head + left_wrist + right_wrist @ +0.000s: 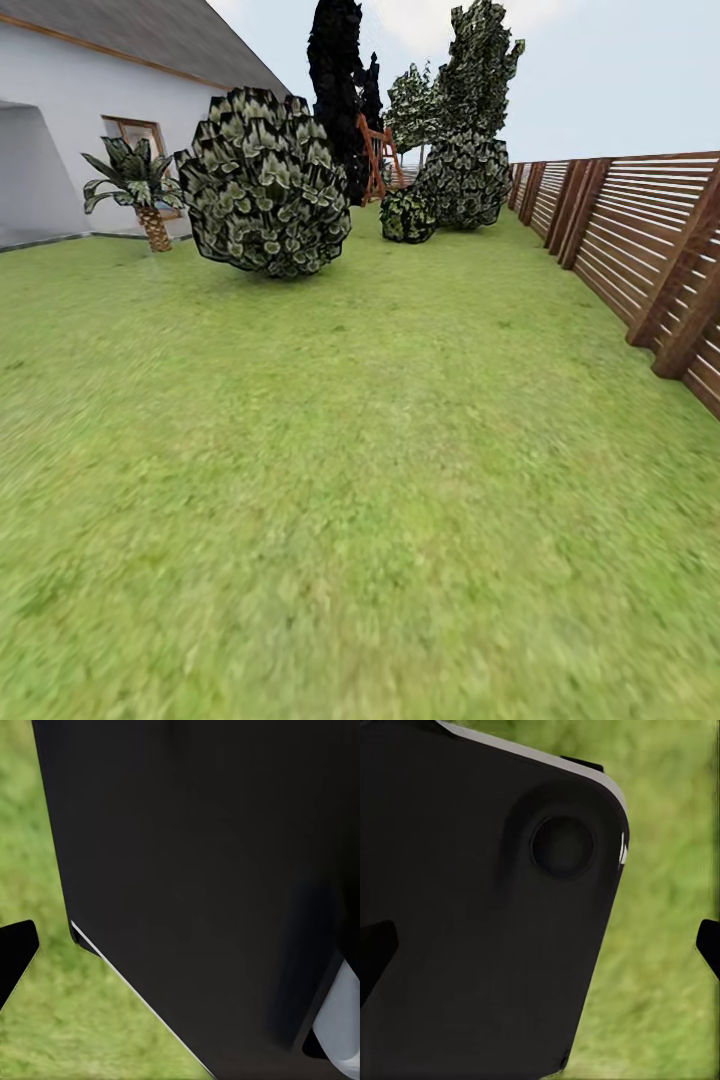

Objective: Take the three Easter eggs out of the wicker basket on the lawn in the garden, then place them on the lawn next to a single tree (choose any tree) so that all three eggs are next to the same tree and none are left in the basket.

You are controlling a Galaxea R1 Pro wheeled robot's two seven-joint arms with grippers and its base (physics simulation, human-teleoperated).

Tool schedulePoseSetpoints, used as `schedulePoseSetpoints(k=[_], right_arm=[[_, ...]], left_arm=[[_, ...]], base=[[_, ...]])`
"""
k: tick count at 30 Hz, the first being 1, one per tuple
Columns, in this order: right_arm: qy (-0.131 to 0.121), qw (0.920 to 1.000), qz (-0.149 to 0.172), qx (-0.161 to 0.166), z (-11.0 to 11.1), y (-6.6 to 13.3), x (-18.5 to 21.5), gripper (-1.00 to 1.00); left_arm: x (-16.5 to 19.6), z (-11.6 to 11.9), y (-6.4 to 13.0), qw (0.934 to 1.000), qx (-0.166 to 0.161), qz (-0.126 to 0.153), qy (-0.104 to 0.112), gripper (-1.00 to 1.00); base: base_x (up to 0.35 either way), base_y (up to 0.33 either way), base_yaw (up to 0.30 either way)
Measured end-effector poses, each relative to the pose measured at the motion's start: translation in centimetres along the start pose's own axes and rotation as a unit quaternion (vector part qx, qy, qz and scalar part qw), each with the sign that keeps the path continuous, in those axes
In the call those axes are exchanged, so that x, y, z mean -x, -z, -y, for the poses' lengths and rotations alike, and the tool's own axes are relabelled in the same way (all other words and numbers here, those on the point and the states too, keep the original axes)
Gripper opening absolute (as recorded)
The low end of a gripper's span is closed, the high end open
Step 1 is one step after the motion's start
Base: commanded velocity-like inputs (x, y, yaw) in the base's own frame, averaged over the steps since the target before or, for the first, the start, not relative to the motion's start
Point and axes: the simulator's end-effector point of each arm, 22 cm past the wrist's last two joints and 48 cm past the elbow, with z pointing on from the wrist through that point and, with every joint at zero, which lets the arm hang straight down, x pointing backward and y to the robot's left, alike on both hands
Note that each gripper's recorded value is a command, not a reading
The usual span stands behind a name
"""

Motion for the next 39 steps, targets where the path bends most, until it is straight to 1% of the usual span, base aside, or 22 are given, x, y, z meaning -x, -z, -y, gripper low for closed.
schedulePoseSetpoints(k=[39], right_arm=[[0.0,1.0,0.0,0.0,0.0,0.0,0.01,1.0]], left_arm=[[0.0,0.0,0.0,1.0,0.0,0.0,0.0,1.0]], base=[[0.341,0.0,0.0]])
